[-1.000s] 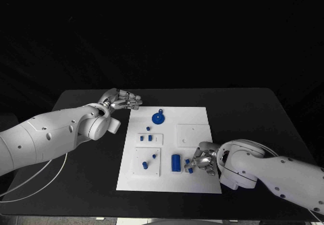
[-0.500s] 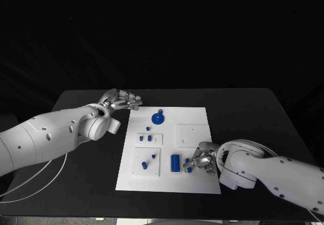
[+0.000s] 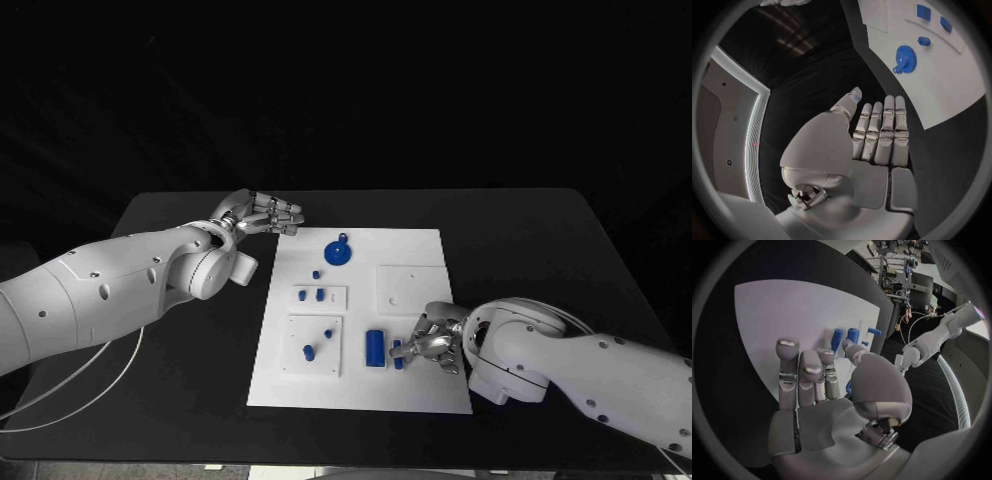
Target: Assemble the parts on the task board
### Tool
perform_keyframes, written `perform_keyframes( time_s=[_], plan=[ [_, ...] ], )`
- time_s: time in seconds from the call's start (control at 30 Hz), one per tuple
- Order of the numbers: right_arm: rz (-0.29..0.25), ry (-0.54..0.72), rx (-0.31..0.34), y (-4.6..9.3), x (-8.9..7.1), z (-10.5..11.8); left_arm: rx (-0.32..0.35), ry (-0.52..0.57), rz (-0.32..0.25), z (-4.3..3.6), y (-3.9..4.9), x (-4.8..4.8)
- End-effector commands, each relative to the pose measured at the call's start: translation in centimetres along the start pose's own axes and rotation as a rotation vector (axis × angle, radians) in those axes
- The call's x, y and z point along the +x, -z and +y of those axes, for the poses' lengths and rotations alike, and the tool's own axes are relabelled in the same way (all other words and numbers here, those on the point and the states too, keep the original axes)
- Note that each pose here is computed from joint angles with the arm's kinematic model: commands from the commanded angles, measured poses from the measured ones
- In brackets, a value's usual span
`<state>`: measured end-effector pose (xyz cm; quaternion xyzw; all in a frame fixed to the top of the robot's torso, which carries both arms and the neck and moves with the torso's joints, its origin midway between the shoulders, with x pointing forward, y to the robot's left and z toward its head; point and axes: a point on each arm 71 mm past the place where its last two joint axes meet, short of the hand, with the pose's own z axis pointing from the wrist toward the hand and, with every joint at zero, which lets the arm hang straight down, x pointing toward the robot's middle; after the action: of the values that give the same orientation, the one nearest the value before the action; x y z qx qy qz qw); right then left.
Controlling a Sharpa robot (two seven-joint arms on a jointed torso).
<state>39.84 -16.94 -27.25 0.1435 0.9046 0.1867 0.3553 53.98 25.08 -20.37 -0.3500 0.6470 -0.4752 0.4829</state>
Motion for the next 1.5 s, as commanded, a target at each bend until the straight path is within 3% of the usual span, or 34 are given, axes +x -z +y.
perform_keyframes(
  time_s=[0.03,0.3,0.93,1.5],
  plan=[
    [0.001,-0.011,-0.031,0.1,0.1,0.3,0.005,0.008,0.013,-0.11,-0.03,0.20],
    [0.010,-0.019,-0.045,0.2,0.1,0.2,0.005,0.008,0.013,-0.10,-0.02,0.18],
    [0.109,0.011,-0.058,0.6,0.6,-0.8,0.001,0.008,0.011,-0.02,0.06,0.04],
    [0.085,0.020,-0.029,0.2,0.4,-1.3,0.001,0.008,0.012,0.00,0.09,0.04]
  ],
)
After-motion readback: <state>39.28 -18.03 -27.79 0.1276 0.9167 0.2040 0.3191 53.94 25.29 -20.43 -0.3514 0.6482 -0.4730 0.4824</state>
